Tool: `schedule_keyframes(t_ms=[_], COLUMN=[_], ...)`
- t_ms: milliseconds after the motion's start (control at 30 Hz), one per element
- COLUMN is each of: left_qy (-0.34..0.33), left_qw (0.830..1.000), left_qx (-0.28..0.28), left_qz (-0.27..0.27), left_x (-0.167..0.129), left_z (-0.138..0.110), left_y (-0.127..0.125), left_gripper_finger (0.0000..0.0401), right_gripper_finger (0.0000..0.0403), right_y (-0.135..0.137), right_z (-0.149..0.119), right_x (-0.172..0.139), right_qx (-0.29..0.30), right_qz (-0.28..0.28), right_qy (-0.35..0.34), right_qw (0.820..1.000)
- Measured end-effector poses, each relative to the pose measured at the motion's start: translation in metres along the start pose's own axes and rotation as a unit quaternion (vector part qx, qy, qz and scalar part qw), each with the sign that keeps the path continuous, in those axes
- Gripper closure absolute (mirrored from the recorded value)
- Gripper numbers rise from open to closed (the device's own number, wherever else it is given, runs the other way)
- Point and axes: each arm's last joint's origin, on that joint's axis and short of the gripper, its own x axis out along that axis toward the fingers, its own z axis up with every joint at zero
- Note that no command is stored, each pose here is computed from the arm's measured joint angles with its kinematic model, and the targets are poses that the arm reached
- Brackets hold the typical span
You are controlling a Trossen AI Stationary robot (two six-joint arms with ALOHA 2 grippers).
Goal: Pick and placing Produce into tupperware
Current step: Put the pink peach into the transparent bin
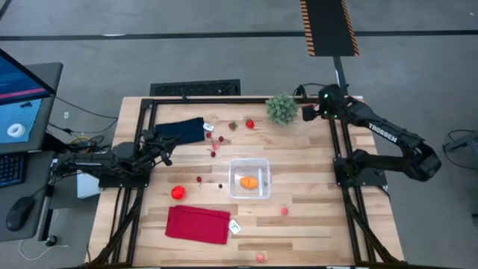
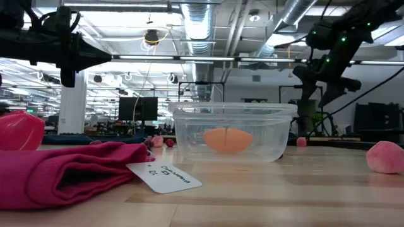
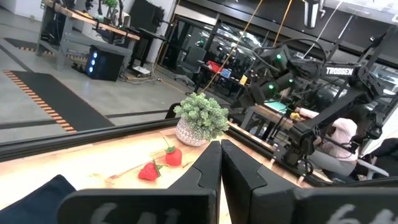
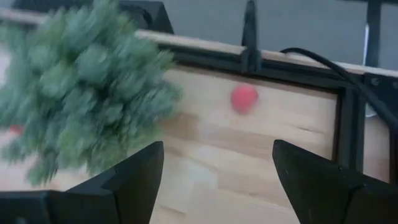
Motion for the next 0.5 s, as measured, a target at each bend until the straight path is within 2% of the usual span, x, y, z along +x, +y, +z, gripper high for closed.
schedule_keyframes(t_ms=[267, 500], left_qy=[0.0, -0.002], left_qw=[1.0, 1.0], left_qx=[0.0, 0.0], left_qz=[0.0, 0.003], left_x=[0.0, 0.0], left_z=[0.0, 0.0], left_y=[0.0, 0.0], left_gripper_finger=[0.0401, 0.0401], right_gripper_finger=[0.0076, 0.0076], right_y=[-0.017, -0.007], right_z=[0.011, 0.019], right_x=[0.002, 0.013], right_qx=[0.073, 0.092], right_qz=[0.034, 0.046], right_qy=[-0.016, 0.003], right_qw=[0.997, 0.995])
